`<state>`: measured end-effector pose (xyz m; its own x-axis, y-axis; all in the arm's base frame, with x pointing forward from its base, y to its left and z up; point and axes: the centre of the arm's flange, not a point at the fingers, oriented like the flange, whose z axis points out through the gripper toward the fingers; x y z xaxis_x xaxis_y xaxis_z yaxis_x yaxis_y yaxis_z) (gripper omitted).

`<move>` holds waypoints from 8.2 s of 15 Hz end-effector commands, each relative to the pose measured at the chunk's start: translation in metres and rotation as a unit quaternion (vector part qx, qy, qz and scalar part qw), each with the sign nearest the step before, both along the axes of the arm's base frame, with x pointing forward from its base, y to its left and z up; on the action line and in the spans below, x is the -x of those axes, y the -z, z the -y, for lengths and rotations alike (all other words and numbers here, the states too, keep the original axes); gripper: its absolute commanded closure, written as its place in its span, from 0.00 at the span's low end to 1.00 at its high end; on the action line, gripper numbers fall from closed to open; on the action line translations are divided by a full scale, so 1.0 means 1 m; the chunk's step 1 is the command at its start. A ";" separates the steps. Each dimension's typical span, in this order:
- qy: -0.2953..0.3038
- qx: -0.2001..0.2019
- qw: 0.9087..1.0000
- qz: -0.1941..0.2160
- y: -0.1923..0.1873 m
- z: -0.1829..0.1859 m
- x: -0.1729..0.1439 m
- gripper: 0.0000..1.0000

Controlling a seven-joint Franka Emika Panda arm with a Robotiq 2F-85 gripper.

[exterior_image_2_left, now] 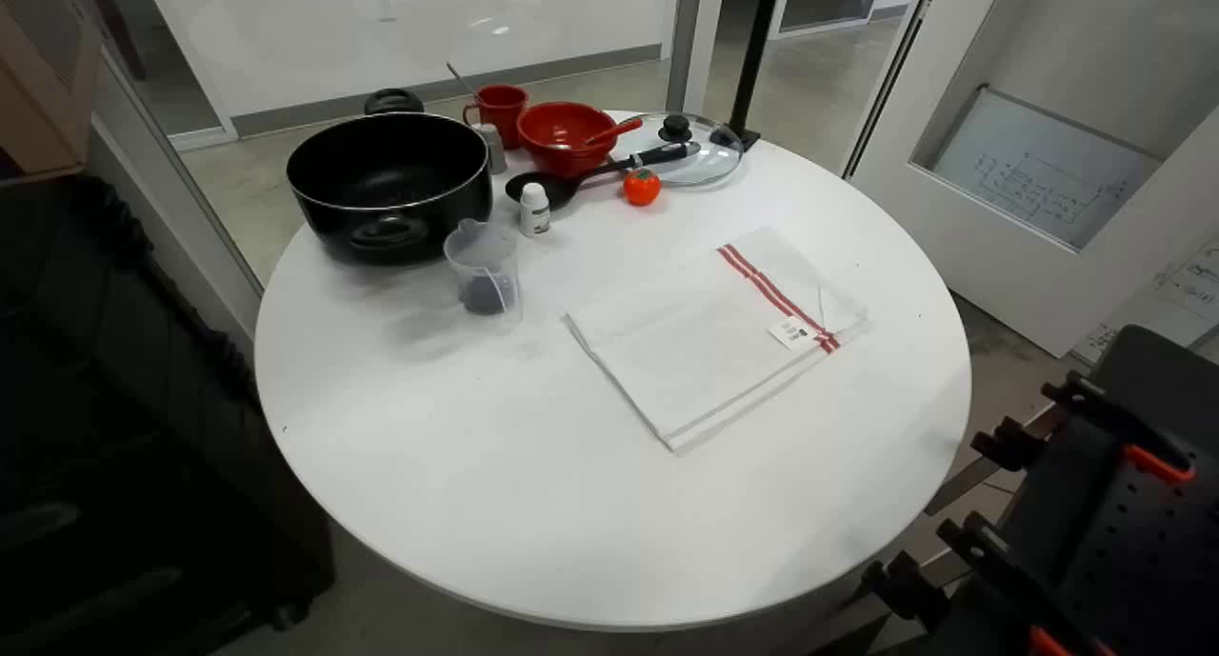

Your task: Fold the towel

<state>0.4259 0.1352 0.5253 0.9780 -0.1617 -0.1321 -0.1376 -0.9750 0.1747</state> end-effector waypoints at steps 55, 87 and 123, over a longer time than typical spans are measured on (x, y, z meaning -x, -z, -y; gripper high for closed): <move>-0.181 -0.288 0.899 -0.277 0.375 0.372 -0.100 0.00; -0.128 -0.307 0.937 0.109 0.451 0.396 -0.113 0.00; -0.097 -0.286 0.952 0.051 0.488 0.397 -0.049 0.00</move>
<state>0.4880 -0.2722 0.0205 0.9948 0.0687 -0.0756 0.0277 -0.8938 -0.4475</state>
